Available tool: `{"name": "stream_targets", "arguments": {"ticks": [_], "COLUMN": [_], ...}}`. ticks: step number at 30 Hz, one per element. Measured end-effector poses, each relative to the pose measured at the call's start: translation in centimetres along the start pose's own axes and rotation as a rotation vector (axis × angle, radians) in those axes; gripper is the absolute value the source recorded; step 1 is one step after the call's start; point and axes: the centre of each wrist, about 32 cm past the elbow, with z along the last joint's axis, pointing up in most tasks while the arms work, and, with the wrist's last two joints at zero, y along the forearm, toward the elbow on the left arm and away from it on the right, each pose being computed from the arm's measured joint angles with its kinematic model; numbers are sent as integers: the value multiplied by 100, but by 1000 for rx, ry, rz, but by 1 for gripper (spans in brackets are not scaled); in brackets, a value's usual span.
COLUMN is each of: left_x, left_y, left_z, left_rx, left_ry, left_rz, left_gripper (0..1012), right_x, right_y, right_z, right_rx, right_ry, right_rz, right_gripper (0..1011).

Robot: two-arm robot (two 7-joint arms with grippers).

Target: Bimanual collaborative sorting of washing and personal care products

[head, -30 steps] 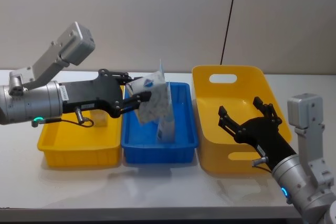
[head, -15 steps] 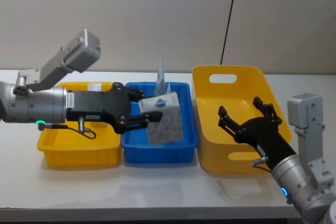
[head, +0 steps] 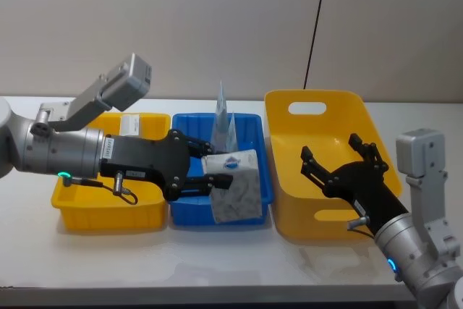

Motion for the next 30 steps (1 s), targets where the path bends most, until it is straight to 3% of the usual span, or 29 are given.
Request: {"name": "stream_targets", "arguments": {"ticks": [13, 30], "left_x": [25, 33], "left_y": [-44, -58], "left_z": [-17, -23], "left_rx": [2, 3], "left_ry": [5, 7], "left_rz": [-39, -52], "left_gripper": [358, 358], "right_x": [0, 8], "right_y": [0, -5], "right_z": [0, -2], "right_rx": [0, -2], "right_ry": [0, -3], "right_rz": [0, 6], "right_gripper": [1000, 1000]}}
